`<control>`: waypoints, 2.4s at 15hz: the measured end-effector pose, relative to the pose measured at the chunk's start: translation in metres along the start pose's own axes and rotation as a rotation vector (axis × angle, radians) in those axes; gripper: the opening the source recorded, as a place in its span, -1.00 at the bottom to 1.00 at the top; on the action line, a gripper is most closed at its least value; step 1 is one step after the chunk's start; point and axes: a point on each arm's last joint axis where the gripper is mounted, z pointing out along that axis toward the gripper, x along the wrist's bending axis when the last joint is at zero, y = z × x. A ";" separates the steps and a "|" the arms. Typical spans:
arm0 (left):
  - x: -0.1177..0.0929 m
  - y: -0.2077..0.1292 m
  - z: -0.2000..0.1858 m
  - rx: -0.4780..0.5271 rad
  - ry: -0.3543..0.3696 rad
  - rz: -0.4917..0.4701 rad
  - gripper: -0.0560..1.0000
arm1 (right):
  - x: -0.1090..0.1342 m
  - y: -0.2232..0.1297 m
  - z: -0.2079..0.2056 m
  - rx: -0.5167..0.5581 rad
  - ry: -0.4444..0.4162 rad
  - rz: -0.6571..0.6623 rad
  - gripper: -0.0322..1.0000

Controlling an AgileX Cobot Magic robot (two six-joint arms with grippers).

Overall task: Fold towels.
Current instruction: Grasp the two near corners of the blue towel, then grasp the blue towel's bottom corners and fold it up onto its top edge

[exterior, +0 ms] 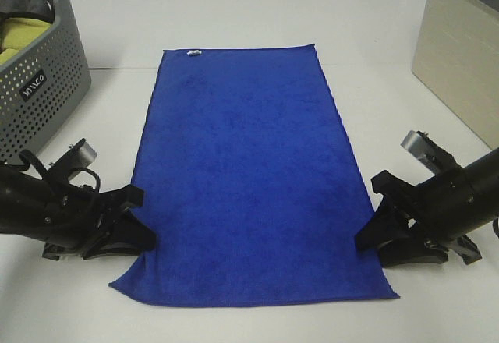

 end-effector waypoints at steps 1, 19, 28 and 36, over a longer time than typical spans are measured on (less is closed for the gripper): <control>0.001 0.000 0.000 0.001 0.003 -0.001 -0.76 | 0.003 -0.001 0.003 0.003 -0.016 -0.021 -0.23; -0.011 -0.104 -0.066 0.083 -0.054 0.003 -0.87 | 0.025 -0.107 -0.031 -0.004 -0.090 -0.036 -0.94; -0.063 0.019 -0.081 -0.184 -0.037 0.074 -0.87 | 0.096 0.035 -0.082 -0.234 -0.053 -0.194 -0.94; -0.065 0.177 -0.056 -0.344 -0.006 0.144 -0.87 | 0.125 0.195 -0.062 -0.293 -0.054 -0.275 -0.94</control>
